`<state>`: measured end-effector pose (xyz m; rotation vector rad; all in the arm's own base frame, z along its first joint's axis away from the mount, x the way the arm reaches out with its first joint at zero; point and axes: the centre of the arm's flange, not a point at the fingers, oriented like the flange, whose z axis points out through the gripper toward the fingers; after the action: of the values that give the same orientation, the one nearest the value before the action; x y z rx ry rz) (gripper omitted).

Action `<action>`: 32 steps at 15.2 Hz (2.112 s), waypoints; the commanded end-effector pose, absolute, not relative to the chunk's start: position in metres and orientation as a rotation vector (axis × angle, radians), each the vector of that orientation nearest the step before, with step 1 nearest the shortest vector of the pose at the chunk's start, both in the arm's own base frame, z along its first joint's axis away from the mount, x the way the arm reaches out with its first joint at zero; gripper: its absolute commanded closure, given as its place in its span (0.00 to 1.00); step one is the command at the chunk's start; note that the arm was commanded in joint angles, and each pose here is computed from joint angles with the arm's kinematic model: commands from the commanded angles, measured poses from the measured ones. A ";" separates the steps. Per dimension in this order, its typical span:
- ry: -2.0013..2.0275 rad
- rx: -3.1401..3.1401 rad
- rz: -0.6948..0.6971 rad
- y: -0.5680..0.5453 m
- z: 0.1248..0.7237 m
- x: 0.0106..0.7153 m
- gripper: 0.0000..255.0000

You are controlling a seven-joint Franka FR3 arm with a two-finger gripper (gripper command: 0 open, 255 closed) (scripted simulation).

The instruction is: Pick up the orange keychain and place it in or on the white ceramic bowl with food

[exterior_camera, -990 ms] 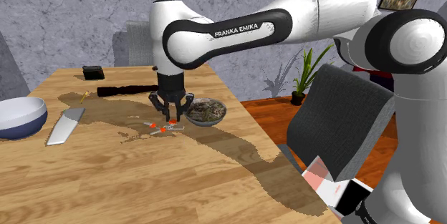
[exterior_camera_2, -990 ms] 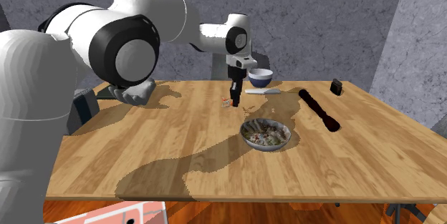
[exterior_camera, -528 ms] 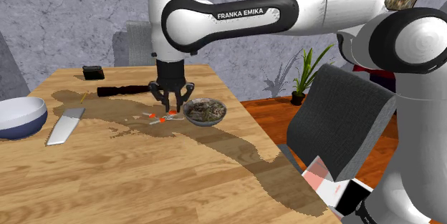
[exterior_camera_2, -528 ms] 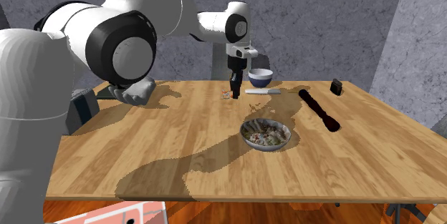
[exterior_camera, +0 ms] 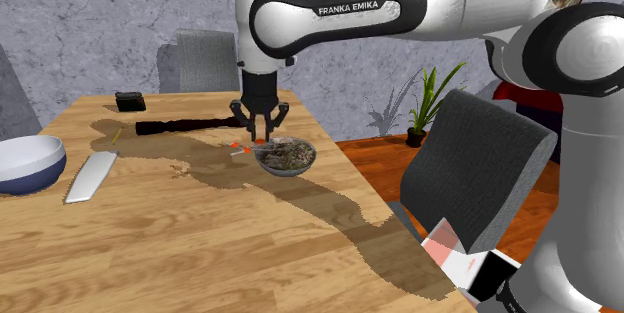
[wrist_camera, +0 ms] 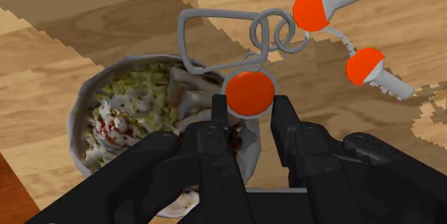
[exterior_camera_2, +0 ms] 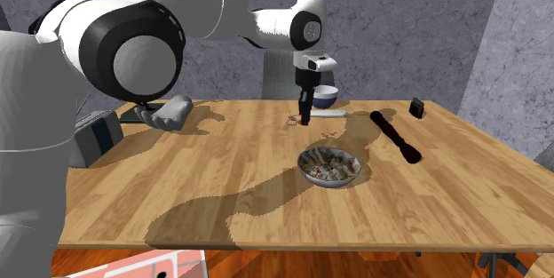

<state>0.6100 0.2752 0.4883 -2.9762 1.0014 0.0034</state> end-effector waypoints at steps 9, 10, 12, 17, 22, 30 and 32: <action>1.000 -2.976 0.004 0.146 0.492 0.646 1.00; 1.000 -2.976 0.004 0.129 0.493 0.651 1.00; 1.000 -2.976 0.004 0.129 0.482 0.651 1.00; 1.000 -2.976 0.004 0.129 0.456 0.651 1.00; 1.000 -2.976 0.004 0.129 0.429 0.651 1.00; 1.000 -2.976 0.004 0.129 0.415 0.651 1.00; 1.000 -2.976 0.004 0.129 0.415 0.651 1.00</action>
<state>0.6509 0.1287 0.4156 -2.9764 0.9997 0.0033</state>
